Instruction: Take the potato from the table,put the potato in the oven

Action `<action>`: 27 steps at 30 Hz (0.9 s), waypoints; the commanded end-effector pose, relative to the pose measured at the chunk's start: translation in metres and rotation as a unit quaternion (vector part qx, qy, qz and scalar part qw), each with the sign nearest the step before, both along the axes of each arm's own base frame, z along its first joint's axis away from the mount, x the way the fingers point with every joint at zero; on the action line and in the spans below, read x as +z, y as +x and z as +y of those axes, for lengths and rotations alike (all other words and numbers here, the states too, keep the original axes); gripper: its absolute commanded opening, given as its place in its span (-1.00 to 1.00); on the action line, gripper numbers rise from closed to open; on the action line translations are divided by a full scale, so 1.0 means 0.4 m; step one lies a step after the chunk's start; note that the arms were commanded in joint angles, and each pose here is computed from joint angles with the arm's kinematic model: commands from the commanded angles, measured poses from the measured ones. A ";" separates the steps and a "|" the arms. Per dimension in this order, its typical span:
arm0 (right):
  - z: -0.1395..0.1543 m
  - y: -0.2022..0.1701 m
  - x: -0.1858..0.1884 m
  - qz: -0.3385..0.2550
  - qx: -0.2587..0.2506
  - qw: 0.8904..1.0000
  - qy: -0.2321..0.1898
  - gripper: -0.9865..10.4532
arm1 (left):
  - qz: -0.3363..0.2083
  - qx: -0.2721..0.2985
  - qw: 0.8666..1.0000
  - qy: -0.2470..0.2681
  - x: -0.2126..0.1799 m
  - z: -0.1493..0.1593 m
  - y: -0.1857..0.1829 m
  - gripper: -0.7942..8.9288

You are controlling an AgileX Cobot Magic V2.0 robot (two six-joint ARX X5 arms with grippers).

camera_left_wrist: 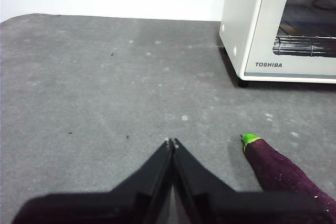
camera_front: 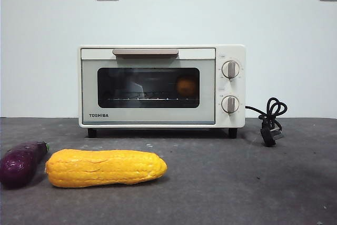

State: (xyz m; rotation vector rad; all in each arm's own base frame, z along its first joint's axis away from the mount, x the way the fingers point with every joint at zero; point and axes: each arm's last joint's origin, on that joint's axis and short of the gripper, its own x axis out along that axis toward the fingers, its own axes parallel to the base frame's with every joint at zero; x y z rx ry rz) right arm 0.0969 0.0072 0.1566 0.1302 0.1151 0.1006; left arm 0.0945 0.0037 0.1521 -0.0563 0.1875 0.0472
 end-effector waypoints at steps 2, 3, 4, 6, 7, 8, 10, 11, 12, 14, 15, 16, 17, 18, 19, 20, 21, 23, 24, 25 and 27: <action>0.000 -0.003 -0.022 0.035 -0.001 0.999 -0.007 -0.83 | 0.008 -0.002 1.000 -0.003 -0.010 0.000 0.000 -0.84; 0.000 -0.003 -0.022 0.035 -0.001 0.999 -0.006 -0.83 | 0.008 -0.002 1.000 -0.003 -0.010 0.000 0.000 -0.84; 0.000 -0.003 -0.022 0.034 0.001 0.999 -0.006 -0.83 | 0.007 -0.002 1.000 -0.003 -0.010 0.000 0.000 -0.84; 0.001 -0.003 -0.022 0.034 0.005 0.999 -0.003 -0.83 | 0.007 -0.002 1.000 -0.003 -0.010 0.000 0.000 -0.84; 0.001 -0.003 -0.022 0.035 0.003 0.999 0.005 -0.83 | 0.008 -0.002 1.000 -0.003 -0.010 0.000 0.000 -0.84; 0.001 -0.003 -0.022 0.036 0.001 0.999 0.014 -0.83 | 0.008 -0.002 1.000 -0.003 -0.010 0.000 0.000 -0.84; 0.000 -0.003 -0.022 0.036 -0.003 0.999 0.019 -0.83 | 0.008 -0.002 1.000 -0.003 -0.010 0.000 0.000 -0.84; 0.000 -0.003 -0.022 0.036 -0.004 0.999 0.019 -0.83 | 0.008 -0.002 1.000 -0.003 -0.010 0.000 0.000 -0.84; 0.000 -0.003 -0.021 0.036 -0.004 0.999 0.019 -0.83 | 0.008 -0.002 1.000 -0.003 -0.010 0.000 0.000 -0.84; 0.000 -0.003 -0.021 0.036 -0.004 0.999 0.019 -0.83 | 0.008 -0.002 1.000 -0.003 -0.010 0.000 0.000 -0.84; 0.000 -0.003 -0.021 0.036 -0.004 0.999 0.019 -0.83 | 0.008 -0.002 1.000 -0.003 -0.010 0.000 0.000 -0.84; 0.000 -0.003 -0.021 0.036 -0.004 0.999 0.019 -0.83 | 0.008 -0.002 1.000 -0.003 -0.010 0.000 0.000 -0.84; 0.000 -0.003 -0.021 0.036 -0.004 0.999 0.019 -0.83 | 0.008 -0.002 1.000 -0.003 -0.010 0.000 0.000 -0.84; 0.000 -0.003 -0.021 0.036 -0.004 0.999 0.019 -0.83 | 0.008 -0.002 1.000 -0.003 -0.010 0.000 0.000 -0.84; 0.000 -0.003 -0.021 0.036 -0.004 0.999 0.019 -0.83 | 0.008 -0.002 1.000 -0.003 -0.010 0.000 0.000 -0.84; 0.000 -0.003 -0.021 0.036 -0.004 0.999 0.019 -0.83 | 0.008 -0.002 1.000 -0.003 -0.010 0.000 0.000 -0.84; 0.000 -0.003 -0.021 0.036 -0.004 0.999 0.019 -0.83 | 0.008 -0.002 1.000 -0.003 -0.010 0.000 0.000 -0.84; 0.000 -0.003 -0.021 0.036 -0.004 0.999 0.019 -0.83 | 0.008 -0.002 1.000 -0.003 -0.010 0.000 0.000 -0.84; 0.000 -0.003 -0.021 0.036 -0.004 0.999 0.019 -0.83 | 0.008 -0.002 1.000 -0.003 -0.010 0.000 0.000 -0.84; 0.000 -0.003 -0.021 0.036 -0.004 0.999 0.019 -0.83 | 0.008 -0.002 1.000 -0.003 -0.010 0.000 0.000 -0.84; 0.000 -0.003 -0.021 0.036 -0.004 0.999 0.019 -0.83 | 0.008 -0.002 1.000 -0.003 -0.010 0.000 0.000 -0.84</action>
